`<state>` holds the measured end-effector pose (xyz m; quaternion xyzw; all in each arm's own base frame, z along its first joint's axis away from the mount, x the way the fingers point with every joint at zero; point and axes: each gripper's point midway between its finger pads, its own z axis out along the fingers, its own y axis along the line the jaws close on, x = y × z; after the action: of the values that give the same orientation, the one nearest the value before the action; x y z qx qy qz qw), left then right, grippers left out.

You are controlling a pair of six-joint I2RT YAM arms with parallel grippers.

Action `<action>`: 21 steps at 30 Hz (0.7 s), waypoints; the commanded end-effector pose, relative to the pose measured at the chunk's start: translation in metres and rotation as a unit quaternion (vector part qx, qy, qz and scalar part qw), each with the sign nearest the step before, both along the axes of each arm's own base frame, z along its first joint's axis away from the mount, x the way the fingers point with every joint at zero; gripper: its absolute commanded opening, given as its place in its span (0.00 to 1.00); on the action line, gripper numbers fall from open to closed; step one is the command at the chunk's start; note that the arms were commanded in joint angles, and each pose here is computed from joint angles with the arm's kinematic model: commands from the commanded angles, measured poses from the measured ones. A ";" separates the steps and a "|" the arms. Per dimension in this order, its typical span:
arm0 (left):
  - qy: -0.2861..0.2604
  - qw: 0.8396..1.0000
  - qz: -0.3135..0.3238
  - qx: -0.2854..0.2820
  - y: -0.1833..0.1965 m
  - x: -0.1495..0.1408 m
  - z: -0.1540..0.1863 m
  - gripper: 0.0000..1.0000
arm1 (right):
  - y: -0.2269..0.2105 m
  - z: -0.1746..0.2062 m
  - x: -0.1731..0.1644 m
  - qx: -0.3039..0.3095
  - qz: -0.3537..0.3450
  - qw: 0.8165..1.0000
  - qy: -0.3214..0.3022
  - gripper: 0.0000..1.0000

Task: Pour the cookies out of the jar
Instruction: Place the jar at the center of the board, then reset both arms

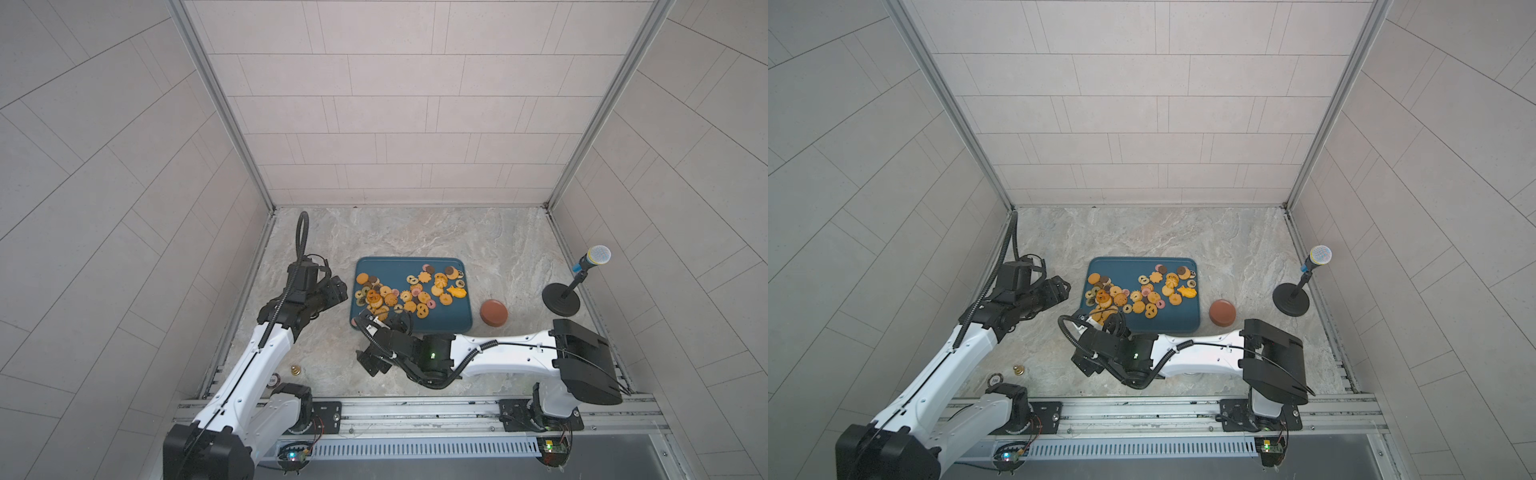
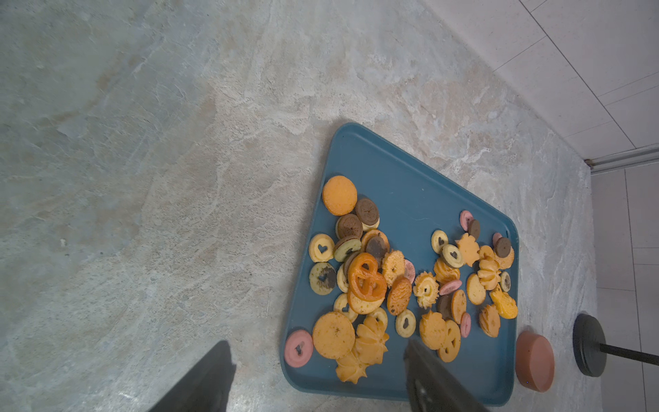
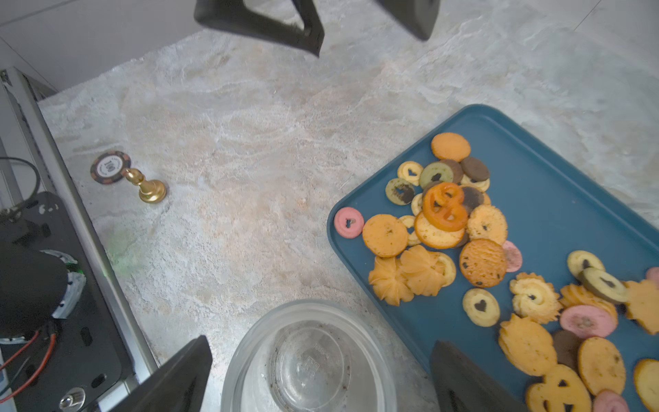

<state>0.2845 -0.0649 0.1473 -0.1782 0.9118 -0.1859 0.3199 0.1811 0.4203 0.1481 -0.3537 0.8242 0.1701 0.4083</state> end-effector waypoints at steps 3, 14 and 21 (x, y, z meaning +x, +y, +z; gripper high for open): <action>-0.001 1.000 0.005 0.010 0.005 -0.002 -0.001 0.80 | -0.041 0.058 0.011 0.015 -0.052 0.997 -0.051 1.00; -0.016 1.000 0.015 0.002 0.005 0.004 0.006 0.80 | -0.244 0.130 0.063 -0.042 -0.299 0.942 -0.145 1.00; -0.080 0.996 0.025 0.035 0.014 0.029 0.041 0.81 | -0.341 0.103 0.073 -0.113 -0.402 0.889 -0.187 1.00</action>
<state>0.2936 -0.0618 0.1572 -0.1797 0.9035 -0.1817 0.3441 0.2509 0.1206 0.2494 -0.0985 0.8230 -0.1094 0.5487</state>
